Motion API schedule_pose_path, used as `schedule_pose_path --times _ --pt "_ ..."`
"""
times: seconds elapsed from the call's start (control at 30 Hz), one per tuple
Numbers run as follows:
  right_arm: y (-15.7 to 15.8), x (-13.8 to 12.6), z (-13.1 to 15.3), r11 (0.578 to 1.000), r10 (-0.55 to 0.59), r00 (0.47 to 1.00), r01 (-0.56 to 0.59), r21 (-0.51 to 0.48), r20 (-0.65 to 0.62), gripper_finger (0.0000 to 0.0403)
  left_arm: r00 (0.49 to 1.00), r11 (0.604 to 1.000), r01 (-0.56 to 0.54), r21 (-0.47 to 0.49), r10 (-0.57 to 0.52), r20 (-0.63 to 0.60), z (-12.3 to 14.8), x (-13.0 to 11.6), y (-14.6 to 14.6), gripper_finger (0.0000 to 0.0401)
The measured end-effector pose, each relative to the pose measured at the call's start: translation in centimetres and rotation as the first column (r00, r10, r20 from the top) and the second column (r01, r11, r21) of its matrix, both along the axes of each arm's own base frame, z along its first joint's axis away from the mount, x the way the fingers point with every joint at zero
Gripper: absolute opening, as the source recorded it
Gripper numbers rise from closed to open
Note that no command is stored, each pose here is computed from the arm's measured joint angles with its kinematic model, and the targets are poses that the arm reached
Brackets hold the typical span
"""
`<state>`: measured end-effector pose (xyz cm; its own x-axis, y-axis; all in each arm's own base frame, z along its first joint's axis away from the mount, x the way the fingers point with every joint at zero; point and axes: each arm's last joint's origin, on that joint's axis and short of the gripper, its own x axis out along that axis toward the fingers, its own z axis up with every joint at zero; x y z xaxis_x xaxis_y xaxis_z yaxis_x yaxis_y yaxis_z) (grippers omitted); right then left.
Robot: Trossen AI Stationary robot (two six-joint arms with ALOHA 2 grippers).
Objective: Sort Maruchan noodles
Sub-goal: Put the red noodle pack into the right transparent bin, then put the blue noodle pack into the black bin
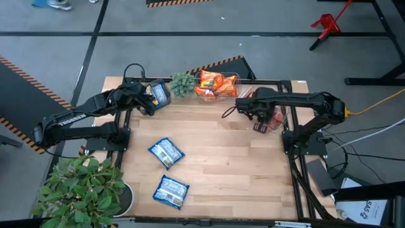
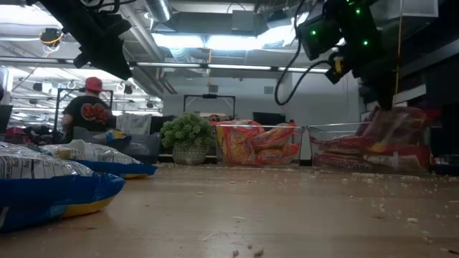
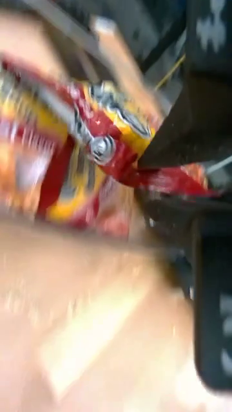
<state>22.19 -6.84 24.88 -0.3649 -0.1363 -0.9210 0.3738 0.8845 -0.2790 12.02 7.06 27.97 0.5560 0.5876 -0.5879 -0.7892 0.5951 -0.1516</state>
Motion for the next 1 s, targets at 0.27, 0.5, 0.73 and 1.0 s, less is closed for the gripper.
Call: schedule_pose_path --times 0.27,0.5,0.73,1.0 --pt "0.7 2.4 -0.5 0.996 -0.066 0.964 0.05 0.071 0.258 0.0157 1.0 1.0 0.001 0.001 -0.001 -0.001 0.0 0.0 0.0 0.0069" --pt "0.2 4.2 -0.5 0.992 -0.121 0.89 0.119 0.031 0.44 0.0157 1.0 1.0 0.001 0.001 -0.001 -0.001 0.0 0.0 0.0 0.0069" --pt "2.2 10.3 0.9 0.981 -0.148 0.5 -0.036 0.191 0.853 0.0157 0.998 0.997 0.051 -0.049 -0.05 0.032 0.0 0.1 -0.2 0.0069" --pt "6.7 17.2 -2.8 0.95 0.13 0.196 -0.305 -0.065 0.972 0.0174 0.997 0.995 0.072 -0.063 -0.07 0.039 0.0 0.2 -0.2 0.0069"
